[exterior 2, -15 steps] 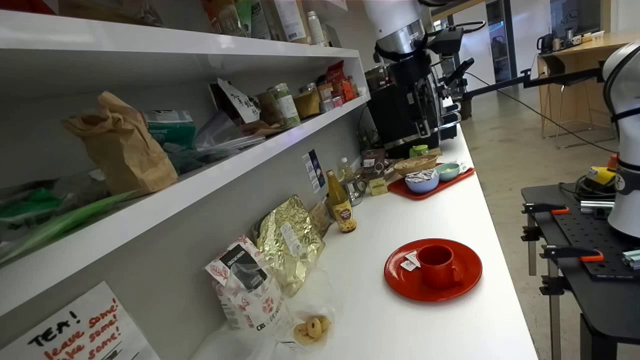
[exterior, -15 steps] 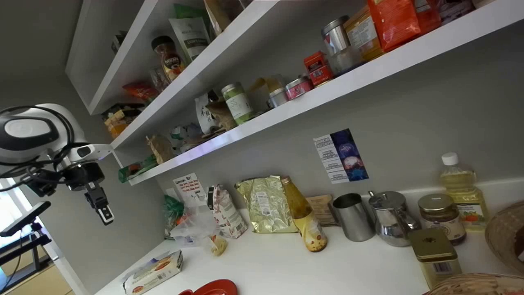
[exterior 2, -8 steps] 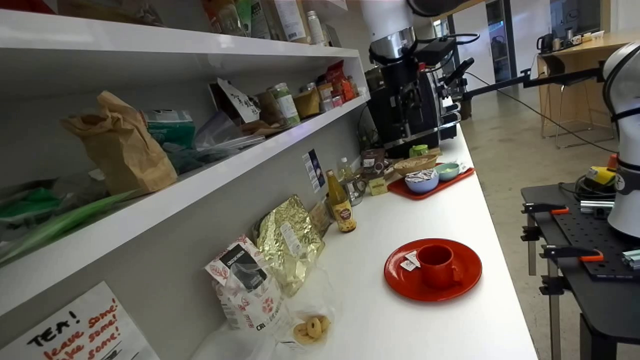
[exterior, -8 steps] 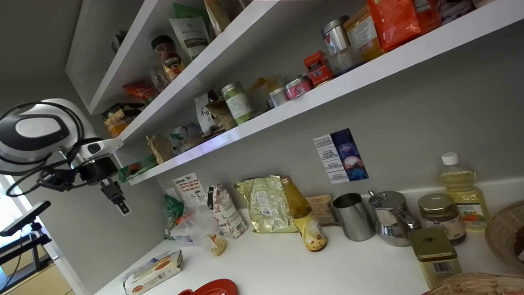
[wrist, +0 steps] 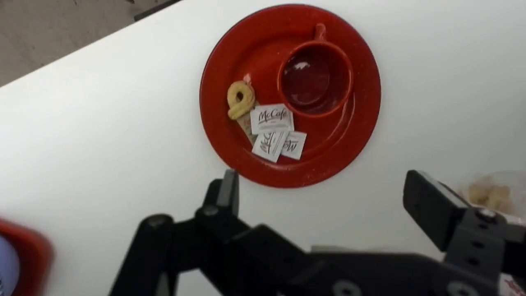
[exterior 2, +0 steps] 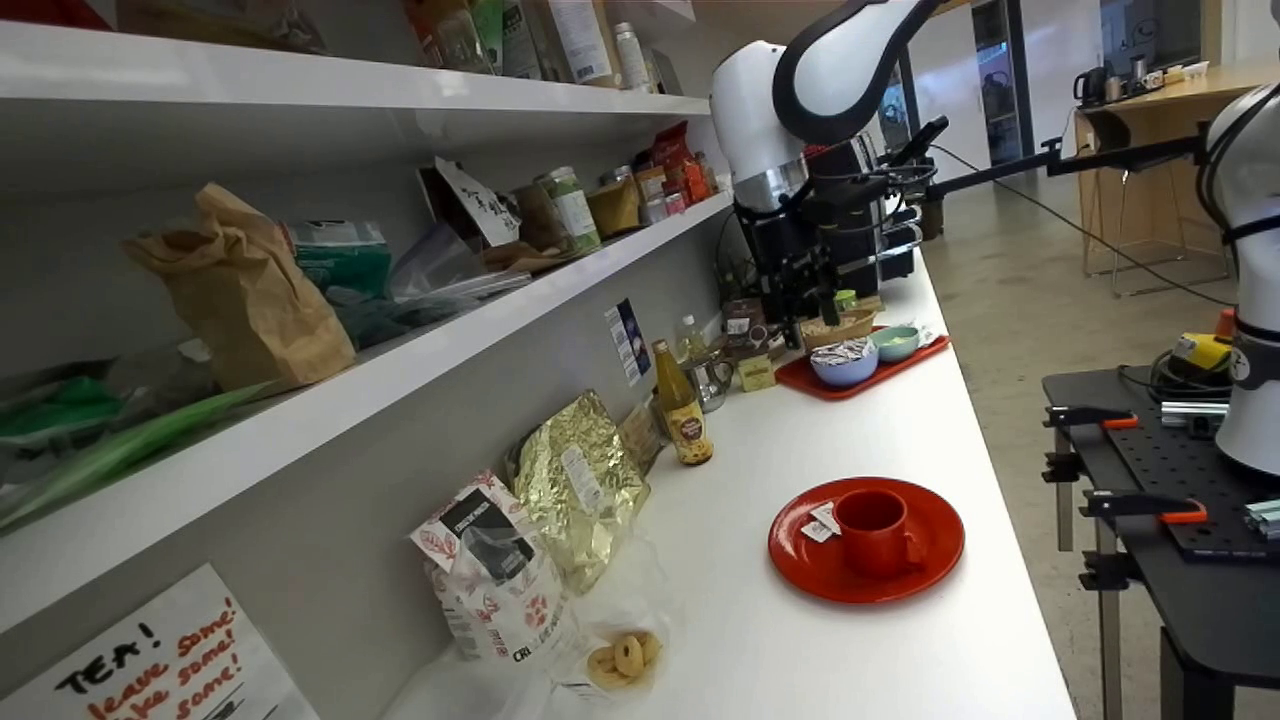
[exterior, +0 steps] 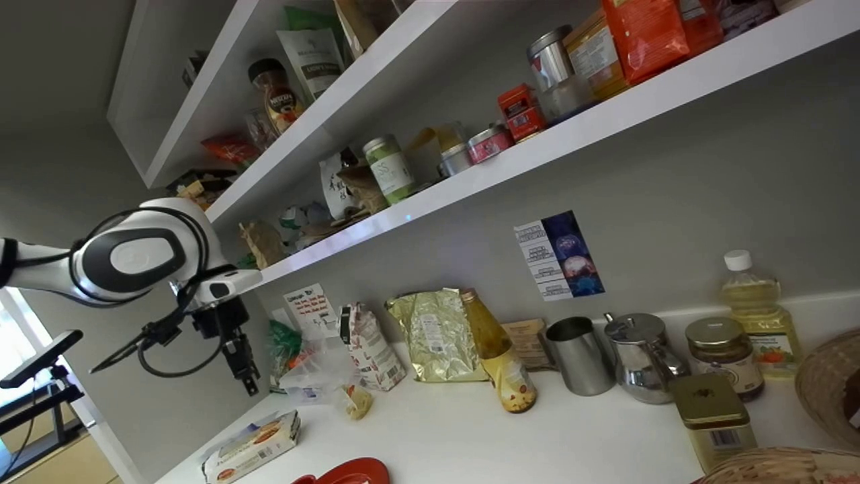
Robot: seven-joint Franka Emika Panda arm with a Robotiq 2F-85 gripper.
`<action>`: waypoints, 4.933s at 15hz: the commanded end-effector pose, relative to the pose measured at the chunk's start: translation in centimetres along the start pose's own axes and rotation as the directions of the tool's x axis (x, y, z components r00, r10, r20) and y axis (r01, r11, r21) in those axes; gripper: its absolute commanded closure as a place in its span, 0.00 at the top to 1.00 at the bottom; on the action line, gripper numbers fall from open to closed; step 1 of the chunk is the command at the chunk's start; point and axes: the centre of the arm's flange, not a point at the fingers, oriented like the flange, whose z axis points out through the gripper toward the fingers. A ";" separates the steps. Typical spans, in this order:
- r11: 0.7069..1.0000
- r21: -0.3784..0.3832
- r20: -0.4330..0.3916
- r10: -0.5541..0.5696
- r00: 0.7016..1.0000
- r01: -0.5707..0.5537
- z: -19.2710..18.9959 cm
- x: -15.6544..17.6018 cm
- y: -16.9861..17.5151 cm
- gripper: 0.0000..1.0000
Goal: Take the red cup off of the plate
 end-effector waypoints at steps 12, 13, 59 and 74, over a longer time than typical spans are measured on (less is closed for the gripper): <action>1.000 -0.023 0.310 -0.007 0.951 0.015 13.8 -1.8 -2.8 1.00; 0.999 -0.050 0.268 0.018 0.963 -0.005 14.4 -1.6 -3.0 1.00; 0.981 -0.170 0.135 0.119 0.984 -0.095 21.3 0.0 -3.8 0.03; 0.999 -0.049 0.037 0.010 0.999 -0.008 15.2 1.3 -11.1 0.02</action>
